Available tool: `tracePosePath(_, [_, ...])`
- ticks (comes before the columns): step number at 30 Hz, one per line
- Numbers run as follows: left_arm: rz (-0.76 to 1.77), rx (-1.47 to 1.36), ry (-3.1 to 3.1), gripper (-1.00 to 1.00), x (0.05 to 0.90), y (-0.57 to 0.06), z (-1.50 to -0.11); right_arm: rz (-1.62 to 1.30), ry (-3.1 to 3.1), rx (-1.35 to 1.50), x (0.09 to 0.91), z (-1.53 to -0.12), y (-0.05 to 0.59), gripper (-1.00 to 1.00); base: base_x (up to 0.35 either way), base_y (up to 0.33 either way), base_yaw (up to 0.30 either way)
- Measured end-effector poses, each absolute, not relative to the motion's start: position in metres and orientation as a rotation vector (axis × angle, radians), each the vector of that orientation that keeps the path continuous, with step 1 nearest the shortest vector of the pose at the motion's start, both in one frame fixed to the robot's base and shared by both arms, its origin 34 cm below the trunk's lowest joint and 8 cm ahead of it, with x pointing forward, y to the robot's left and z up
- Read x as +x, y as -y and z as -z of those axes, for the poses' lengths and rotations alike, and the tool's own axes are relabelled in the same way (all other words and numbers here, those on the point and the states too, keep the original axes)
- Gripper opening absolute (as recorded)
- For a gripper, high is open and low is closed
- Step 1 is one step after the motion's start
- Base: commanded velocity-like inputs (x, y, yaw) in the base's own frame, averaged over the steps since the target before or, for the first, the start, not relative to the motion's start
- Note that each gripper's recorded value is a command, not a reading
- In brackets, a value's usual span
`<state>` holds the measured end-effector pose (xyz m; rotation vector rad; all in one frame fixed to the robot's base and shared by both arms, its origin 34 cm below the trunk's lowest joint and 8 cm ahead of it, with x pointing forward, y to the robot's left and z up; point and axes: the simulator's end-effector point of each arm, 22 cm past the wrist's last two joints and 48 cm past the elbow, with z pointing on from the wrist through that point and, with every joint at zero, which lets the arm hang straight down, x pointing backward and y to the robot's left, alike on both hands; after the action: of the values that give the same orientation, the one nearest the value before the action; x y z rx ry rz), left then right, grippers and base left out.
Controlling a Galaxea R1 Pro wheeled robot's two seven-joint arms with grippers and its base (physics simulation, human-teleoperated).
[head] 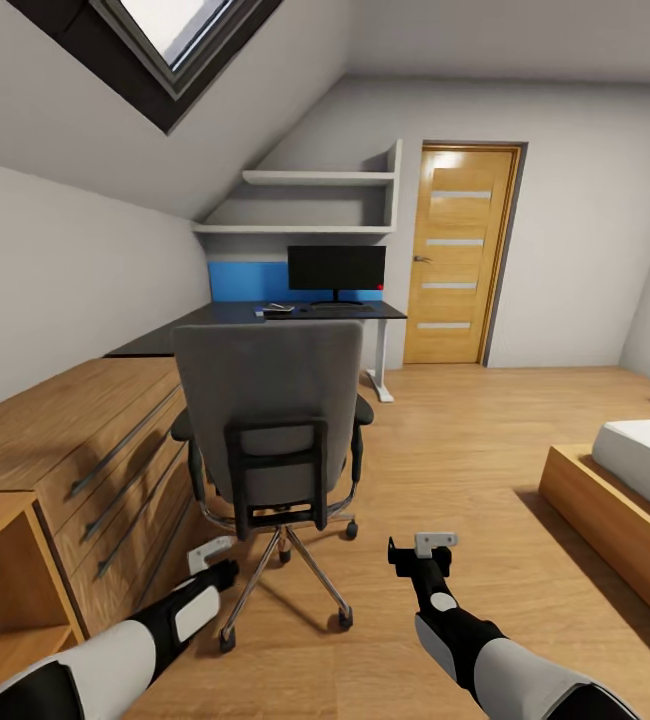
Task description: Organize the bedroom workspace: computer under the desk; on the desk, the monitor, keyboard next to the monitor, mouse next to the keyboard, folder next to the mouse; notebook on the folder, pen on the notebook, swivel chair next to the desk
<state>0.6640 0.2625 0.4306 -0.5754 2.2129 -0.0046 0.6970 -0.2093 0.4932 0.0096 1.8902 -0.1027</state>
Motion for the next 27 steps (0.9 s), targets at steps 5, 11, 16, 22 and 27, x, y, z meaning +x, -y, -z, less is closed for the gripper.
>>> tracePosePath(5, [0.015, -0.669, -2.199, 1.00, 0.661, -0.279, -0.428, 0.101, -1.890, 0.009, 0.697, -0.493, 0.208, 1.00, 0.000, 0.000, 0.000])
tracePosePath(11, [0.041, -0.748, -2.194, 1.00, 0.659, -0.283, -0.425, 0.099, -1.889, 0.008, 0.697, -0.494, 0.207, 1.00, 0.000, 0.000, 0.000])
tracePosePath(16, [0.057, -0.793, -2.191, 1.00, 0.657, -0.285, -0.424, 0.099, -1.889, 0.009, 0.697, -0.494, 0.207, 1.00, 0.000, 0.000, 0.000])
tracePosePath(22, [0.058, -0.796, -2.188, 1.00, 0.657, -0.285, -0.424, 0.099, -1.889, 0.008, 0.697, -0.494, 0.207, 1.00, 0.161, 0.015, 0.000])
tracePosePath(27, [0.058, -0.795, -2.187, 1.00, 0.657, -0.285, -0.424, 0.099, -1.889, 0.009, 0.697, -0.494, 0.207, 1.00, 0.118, 0.007, 0.000])
